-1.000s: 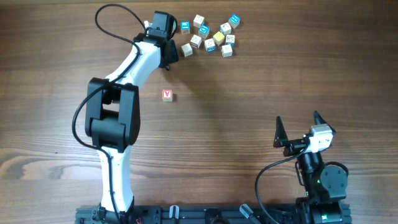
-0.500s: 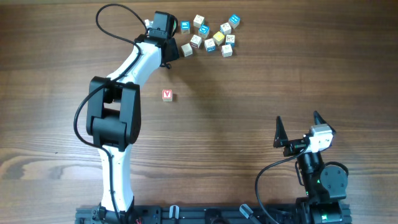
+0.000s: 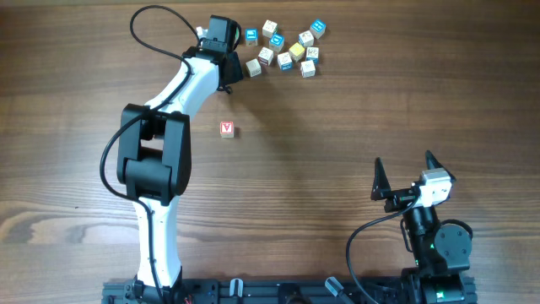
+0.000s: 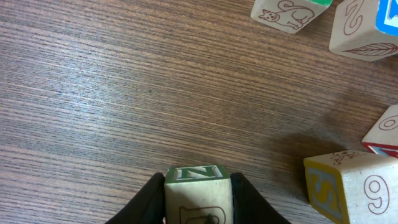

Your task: Form a horizontal line

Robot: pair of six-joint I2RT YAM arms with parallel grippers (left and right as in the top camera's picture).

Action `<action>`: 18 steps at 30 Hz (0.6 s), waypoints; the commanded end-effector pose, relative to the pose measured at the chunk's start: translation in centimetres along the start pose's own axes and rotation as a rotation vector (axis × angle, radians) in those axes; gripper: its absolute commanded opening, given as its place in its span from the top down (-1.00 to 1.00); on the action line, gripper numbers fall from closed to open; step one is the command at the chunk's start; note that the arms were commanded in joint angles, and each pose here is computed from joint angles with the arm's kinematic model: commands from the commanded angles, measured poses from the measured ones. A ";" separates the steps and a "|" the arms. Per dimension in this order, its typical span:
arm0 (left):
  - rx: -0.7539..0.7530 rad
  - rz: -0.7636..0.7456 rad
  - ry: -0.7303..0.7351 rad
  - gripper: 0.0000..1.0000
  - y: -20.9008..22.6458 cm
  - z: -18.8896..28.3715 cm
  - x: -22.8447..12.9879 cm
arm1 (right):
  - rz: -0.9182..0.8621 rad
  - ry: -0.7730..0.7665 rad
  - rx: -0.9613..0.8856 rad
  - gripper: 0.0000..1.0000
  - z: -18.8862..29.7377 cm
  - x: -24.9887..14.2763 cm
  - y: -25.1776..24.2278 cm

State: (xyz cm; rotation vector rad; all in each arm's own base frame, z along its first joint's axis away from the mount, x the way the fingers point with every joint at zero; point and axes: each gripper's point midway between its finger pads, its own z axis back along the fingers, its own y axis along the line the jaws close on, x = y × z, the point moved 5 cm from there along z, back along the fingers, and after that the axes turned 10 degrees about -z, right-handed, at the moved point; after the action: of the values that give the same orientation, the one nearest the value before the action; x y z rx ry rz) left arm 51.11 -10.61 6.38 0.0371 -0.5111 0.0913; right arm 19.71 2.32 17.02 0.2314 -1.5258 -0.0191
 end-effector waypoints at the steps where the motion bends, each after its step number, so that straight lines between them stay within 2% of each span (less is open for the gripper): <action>1: 0.015 0.006 -0.024 0.51 0.5 0.5 0.8 | 0.012 -0.005 0.000 -1.00 0.0 0.1 0.0; 5: -0.013 0.005 -0.117 0.63 0.6 5.0 3.4 | 0.011 -0.005 0.000 -1.00 0.0 0.1 0.0; 11: -0.045 -0.005 -0.239 0.67 1.5 14.4 6.0 | 0.011 -0.005 0.000 -1.00 0.0 0.1 0.0; 14: -0.135 -0.018 -0.215 0.74 1.3 18.7 5.1 | 0.011 -0.005 0.000 -0.99 0.0 0.1 0.0; 18: -0.257 -0.040 -0.110 0.81 0.3 20.4 2.9 | 0.012 -0.005 0.000 -1.00 0.0 0.1 0.0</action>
State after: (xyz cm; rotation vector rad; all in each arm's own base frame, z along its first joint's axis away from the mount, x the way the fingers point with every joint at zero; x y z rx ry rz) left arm 44.96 -10.10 25.96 -0.0882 -0.7111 0.0377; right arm 19.71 2.32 17.02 0.2314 -1.5258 -0.0191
